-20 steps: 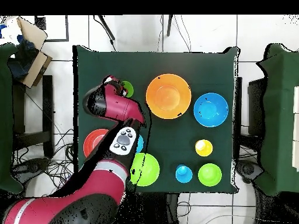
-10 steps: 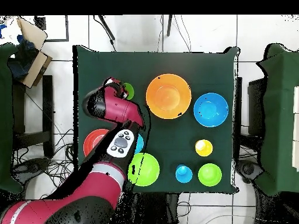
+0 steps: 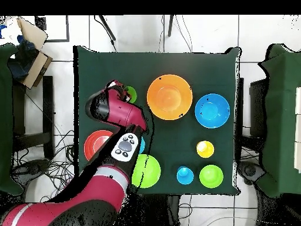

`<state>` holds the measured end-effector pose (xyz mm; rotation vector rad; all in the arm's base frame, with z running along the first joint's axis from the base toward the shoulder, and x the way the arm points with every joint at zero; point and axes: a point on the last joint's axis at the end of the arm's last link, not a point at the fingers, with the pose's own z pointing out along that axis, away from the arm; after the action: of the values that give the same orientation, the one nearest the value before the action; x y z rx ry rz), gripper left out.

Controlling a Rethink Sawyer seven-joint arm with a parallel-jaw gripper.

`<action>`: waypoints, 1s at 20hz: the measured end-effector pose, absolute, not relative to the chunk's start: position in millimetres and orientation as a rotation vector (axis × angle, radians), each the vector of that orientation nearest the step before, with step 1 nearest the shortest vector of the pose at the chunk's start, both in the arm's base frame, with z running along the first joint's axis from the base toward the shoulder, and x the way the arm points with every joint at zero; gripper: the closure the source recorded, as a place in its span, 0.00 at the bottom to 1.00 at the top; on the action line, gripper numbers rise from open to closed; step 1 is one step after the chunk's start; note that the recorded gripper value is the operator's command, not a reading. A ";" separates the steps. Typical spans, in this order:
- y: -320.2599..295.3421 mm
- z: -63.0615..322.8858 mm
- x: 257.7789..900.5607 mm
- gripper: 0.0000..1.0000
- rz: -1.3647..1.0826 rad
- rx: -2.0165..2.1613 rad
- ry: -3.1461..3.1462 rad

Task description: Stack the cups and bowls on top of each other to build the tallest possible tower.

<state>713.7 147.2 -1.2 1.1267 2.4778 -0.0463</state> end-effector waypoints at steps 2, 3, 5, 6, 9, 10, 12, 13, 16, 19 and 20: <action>155.4 0.7 711.5 0.00 -0.055 1.112 2.476; 158.4 1.2 711.0 0.00 -0.054 1.110 2.476; 164.3 2.1 709.9 0.00 -0.052 1.105 2.477; 166.6 2.5 709.8 0.00 -0.050 1.104 2.477; 172.2 3.8 709.6 0.00 -0.040 1.114 2.473; 173.5 5.8 709.4 0.00 -0.034 1.125 2.469; 173.1 8.0 708.8 0.00 -0.030 1.136 2.467; 171.2 11.2 707.1 0.00 -0.026 1.150 2.465; 164.8 17.8 703.3 0.00 -0.018 1.183 2.466; 152.7 27.2 699.8 0.00 -0.011 1.229 2.463; 148.9 29.9 699.0 0.00 -0.009 1.241 2.460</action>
<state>699.0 148.9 29.9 1.2410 2.4597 -0.0088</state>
